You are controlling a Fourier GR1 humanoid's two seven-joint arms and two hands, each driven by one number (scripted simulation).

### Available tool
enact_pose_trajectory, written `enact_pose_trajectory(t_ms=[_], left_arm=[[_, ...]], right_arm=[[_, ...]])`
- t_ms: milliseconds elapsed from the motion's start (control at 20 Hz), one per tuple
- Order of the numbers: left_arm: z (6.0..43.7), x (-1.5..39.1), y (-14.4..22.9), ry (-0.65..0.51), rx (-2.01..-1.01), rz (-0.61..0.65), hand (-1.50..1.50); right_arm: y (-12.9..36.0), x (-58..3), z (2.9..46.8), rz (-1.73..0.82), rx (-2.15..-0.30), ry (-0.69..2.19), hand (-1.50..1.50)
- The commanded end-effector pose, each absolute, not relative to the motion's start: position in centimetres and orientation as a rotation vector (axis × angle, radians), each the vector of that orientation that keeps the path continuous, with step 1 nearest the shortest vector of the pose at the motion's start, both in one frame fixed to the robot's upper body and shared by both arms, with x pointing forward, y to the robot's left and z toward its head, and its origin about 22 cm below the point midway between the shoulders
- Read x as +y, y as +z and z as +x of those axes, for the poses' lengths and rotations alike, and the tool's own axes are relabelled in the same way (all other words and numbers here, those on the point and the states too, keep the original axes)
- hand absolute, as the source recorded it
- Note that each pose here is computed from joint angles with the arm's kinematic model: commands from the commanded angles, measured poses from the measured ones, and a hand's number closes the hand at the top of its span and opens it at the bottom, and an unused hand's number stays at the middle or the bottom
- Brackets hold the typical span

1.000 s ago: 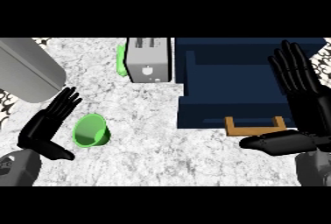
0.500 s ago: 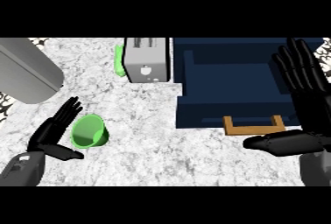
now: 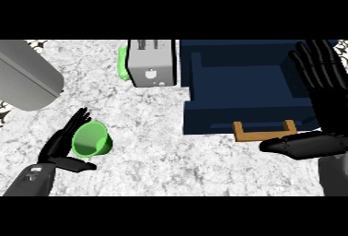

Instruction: Pick up the cup, place it into the drawer and close the drawer

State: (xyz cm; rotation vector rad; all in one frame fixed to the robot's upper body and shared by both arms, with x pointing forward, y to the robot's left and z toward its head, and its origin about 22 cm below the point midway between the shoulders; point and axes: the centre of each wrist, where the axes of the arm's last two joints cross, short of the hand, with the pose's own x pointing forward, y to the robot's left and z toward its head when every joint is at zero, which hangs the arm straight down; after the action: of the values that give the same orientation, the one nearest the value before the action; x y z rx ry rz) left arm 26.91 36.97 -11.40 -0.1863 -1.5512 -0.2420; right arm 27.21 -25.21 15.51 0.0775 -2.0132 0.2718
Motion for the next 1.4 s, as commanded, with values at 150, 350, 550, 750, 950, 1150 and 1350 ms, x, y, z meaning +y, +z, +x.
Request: enact_pose_trajectory(t_ms=[150, 350, 550, 750, 950, 1150, 1350], left_arm=[[26.7, 34.9, -12.7, -0.224, -1.661, -0.325, -1.50], [27.7, 35.0, -12.1, -0.205, -1.672, -0.343, -1.50], [27.4, 33.3, -13.1, -0.236, -1.666, -0.355, -1.50], [27.5, 32.9, -13.1, -0.243, -1.654, -0.415, -1.50], [27.9, 32.0, -13.1, -0.165, -1.629, -0.525, -1.50], [28.3, 31.4, -12.9, -0.201, -1.743, -0.543, 1.50], [29.6, 31.2, -11.8, -0.222, -1.905, -0.283, 1.50]], right_arm=[[14.5, -25.1, 26.8, 0.074, -1.999, 0.284, -1.50], [14.4, -25.2, 27.5, 0.094, -2.012, 0.271, -1.50], [13.7, -25.1, 27.5, 0.095, -1.991, 0.278, -1.50], [15.8, -25.7, 28.5, 0.060, -2.010, 0.290, -1.50], [14.4, -25.6, 27.6, 0.078, -1.994, 0.272, -1.50], [15.6, -26.0, 27.6, 0.079, -1.991, 0.302, -1.50], [15.6, -26.5, 27.6, 0.059, -1.999, 0.322, -1.50]])
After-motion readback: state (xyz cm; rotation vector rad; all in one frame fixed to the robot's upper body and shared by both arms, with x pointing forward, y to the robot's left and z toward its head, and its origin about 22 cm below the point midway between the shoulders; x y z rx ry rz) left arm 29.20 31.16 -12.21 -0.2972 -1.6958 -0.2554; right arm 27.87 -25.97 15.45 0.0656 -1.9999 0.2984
